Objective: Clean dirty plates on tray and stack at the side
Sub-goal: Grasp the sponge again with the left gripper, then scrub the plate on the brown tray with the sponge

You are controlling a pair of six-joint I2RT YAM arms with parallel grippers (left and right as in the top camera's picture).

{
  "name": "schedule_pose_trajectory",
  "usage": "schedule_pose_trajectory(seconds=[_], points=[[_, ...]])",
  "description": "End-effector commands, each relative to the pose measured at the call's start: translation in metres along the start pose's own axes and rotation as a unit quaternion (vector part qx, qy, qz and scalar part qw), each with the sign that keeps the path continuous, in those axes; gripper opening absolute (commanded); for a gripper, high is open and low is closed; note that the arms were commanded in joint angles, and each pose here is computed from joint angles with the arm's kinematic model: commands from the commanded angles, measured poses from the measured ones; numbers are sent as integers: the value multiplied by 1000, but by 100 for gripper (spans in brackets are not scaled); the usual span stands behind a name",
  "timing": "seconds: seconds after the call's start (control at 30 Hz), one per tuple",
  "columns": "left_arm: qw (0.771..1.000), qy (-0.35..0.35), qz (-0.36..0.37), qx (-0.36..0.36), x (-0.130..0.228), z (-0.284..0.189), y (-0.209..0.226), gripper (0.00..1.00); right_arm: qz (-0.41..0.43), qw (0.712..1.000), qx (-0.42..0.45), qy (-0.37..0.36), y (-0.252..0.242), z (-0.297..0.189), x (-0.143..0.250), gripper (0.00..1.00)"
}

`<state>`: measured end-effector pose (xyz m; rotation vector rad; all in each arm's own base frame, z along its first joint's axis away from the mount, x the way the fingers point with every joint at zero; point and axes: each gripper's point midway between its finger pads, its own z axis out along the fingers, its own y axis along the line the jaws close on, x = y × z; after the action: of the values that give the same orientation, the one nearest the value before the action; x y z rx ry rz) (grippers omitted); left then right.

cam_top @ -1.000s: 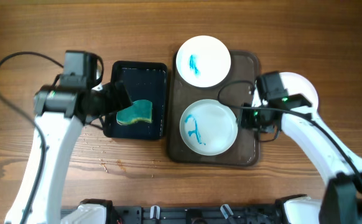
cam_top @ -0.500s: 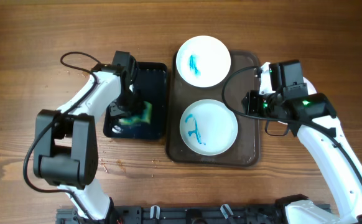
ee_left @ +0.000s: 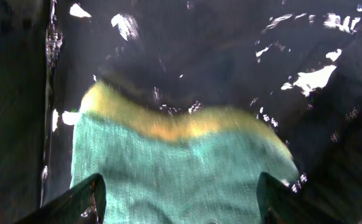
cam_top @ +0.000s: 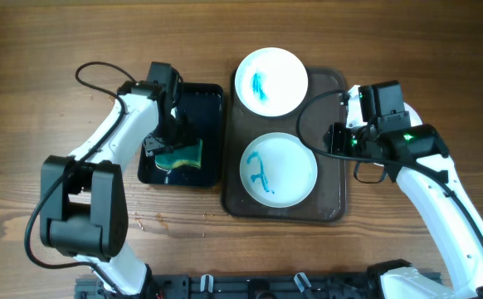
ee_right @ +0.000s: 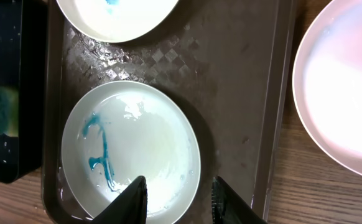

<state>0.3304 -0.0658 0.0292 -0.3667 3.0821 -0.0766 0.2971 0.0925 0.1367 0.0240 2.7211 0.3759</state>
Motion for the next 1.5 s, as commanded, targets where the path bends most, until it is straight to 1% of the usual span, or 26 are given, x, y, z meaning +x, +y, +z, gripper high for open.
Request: schedule_pose_trajectory(seconds=[0.0,0.03,0.07,0.1,0.13,0.2,0.23,0.3,0.4,0.43,0.5,0.57,0.63,0.67,0.7,0.73,0.8,0.87,0.97,1.0,1.03,1.13,1.23,1.3,1.4,1.47], points=[[1000,-4,5,-21,16,30,14,58,2,1000,9,-4,-3,-2,-3,34],[1000,-7,5,-19,19,37,16,48,3,1000,10,-3,-3,-2,-3,34],[1000,-9,5,-18,21,43,17,30,3,1000,10,-2,-4,-1,-2,34],[1000,-9,5,-18,23,46,18,6,3,1000,13,0,-5,-1,-1,34],[1000,-10,5,-18,23,45,17,4,7,1000,20,1,-8,1,0,34],[1000,-14,5,-17,17,37,15,4,46,997,63,7,-23,4,4,35],[1000,-15,5,-16,13,28,13,4,59,994,90,17,-33,9,7,38],[1000,-25,5,-11,2,5,7,4,58,993,91,37,-34,19,12,42],[999,-49,5,-1,-15,-42,-3,4,24,994,55,87,-25,44,22,44],[998,-62,6,5,-21,-64,-6,4,16,994,40,104,-22,53,27,44],[997,-78,7,15,-25,-98,-11,4,11,991,19,133,-18,70,34,44],[996,-88,13,26,-24,-121,-17,4,15,988,22,152,-21,84,40,44],[993,-98,27,55,-17,-141,-32,4,-4,985,-16,169,-12,101,44,44],[993,-96,32,67,-14,-143,-38,4,-10,985,-27,173,-10,105,45,40],[992,-90,39,80,-10,-144,-45,4,-9,984,-28,176,-10,110,46,28],[992,-84,46,85,-7,-142,-51,4,-7,984,-25,177,-12,115,46,20],[992,-76,57,83,-2,-136,-60,4,14,984,1,177,-21,122,46,19],[991,-74,73,85,1,-131,-72,4,15,983,6,181,-24,127,49,19],[990,-75,86,89,4,-128,-84,4,17,982,8,190,-30,134,66,20],[989,-76,90,93,4,-127,-90,4,15,982,8,191,-32,137,71,17],[989,-75,87,95,5,-126,-93,4,14,982,12,189,-34,138,72,6],[990,-67,80,99,9,-115,-110,4,16,983,28,181,-39,139,69,4],[988,-52,85,117,16,-98,-138,4,53,981,69,175,-51,139,68,4],[986,-34,96,135,27,-73,-166,4,59,980,74,173,-52,139,68,4],[986,-17,97,134,36,-38,-189,4,53,980,73,176,-52,138,69,4],[984,0,110,142,42,-5,-209,4,46,980,72,177,-52,138,70,4]])
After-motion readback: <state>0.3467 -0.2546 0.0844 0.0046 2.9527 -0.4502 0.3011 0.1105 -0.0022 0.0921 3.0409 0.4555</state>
